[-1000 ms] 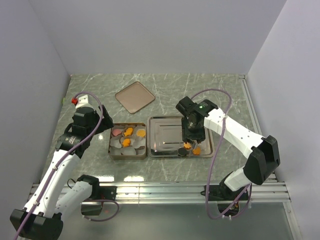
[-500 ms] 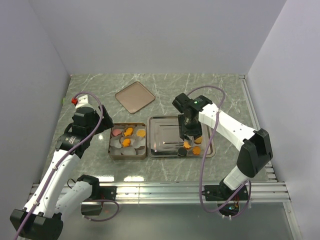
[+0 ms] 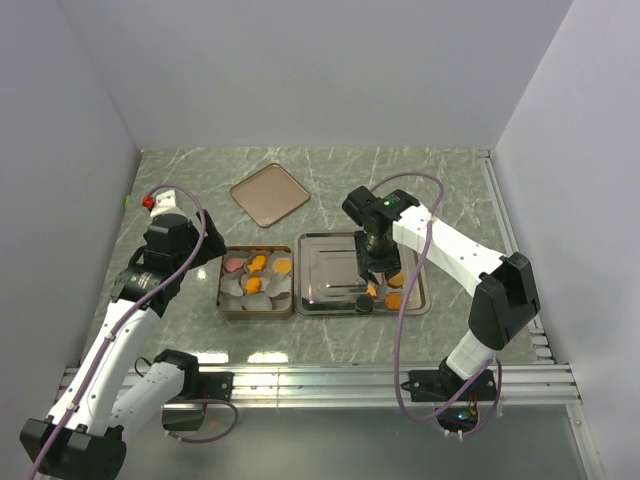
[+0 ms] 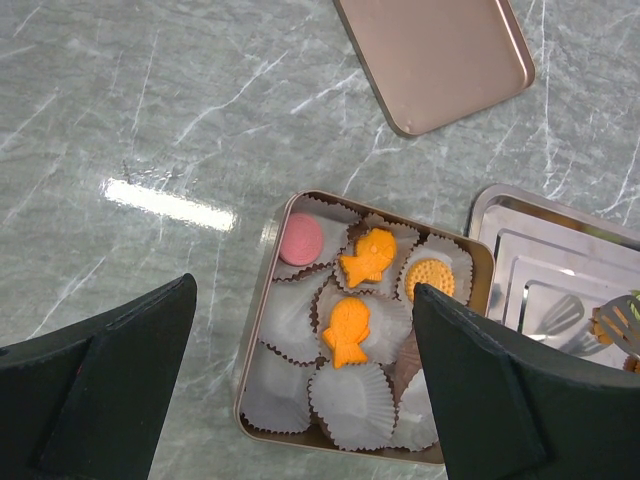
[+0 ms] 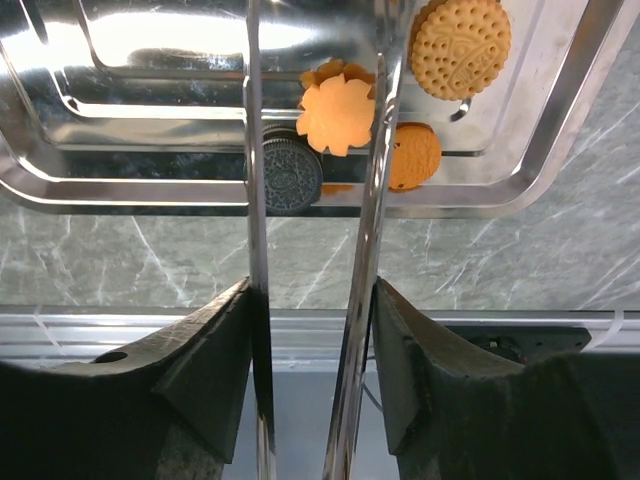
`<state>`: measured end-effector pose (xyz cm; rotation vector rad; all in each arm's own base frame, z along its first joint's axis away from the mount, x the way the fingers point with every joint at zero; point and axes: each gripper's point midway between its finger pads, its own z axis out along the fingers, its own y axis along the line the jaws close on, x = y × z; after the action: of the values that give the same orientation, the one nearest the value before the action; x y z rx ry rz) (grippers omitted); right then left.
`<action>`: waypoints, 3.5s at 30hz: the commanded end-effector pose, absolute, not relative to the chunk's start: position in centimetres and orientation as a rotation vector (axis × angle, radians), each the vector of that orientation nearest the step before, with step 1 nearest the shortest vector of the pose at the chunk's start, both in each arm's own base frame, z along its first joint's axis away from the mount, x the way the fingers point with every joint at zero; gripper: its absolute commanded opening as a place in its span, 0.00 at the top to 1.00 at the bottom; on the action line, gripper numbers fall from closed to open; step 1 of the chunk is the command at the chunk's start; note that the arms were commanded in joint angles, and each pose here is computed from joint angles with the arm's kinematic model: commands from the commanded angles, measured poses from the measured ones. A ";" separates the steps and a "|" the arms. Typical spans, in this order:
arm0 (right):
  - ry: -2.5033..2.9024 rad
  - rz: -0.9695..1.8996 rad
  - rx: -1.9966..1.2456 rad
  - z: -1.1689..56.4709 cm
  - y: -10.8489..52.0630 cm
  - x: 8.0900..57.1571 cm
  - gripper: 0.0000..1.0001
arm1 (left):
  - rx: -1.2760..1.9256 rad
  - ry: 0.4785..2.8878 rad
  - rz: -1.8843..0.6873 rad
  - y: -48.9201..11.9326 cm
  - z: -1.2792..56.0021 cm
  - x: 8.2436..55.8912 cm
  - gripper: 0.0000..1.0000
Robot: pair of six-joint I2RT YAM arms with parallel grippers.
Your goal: Pack the cookies
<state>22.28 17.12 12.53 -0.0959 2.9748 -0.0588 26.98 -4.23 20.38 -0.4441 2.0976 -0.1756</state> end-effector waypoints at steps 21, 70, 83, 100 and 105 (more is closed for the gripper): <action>2.927 -0.024 -0.099 16.5 17.4 23.0 0.62 | -0.468 2.050 -0.200 -4.3 21.5 27.2 0.05; 2.956 -0.167 -0.316 15.0 20.4 26.5 0.46 | -0.487 2.029 -0.190 -3.9 21.9 27.0 0.04; 2.986 -0.155 -0.333 14.1 20.7 25.9 0.53 | -0.485 2.031 -0.188 -3.9 21.9 27.0 0.04; 2.764 -0.111 -0.323 20.8 23.1 25.8 0.55 | -0.475 2.038 -0.198 -4.1 21.7 27.2 0.04; 2.730 0.106 -0.384 23.3 28.1 23.1 0.55 | -0.471 2.047 -0.200 -4.3 21.6 27.3 0.05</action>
<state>26.09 27.54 19.72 -0.3772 2.7431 0.0172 26.87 -4.12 20.71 -0.4669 2.0808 -0.1827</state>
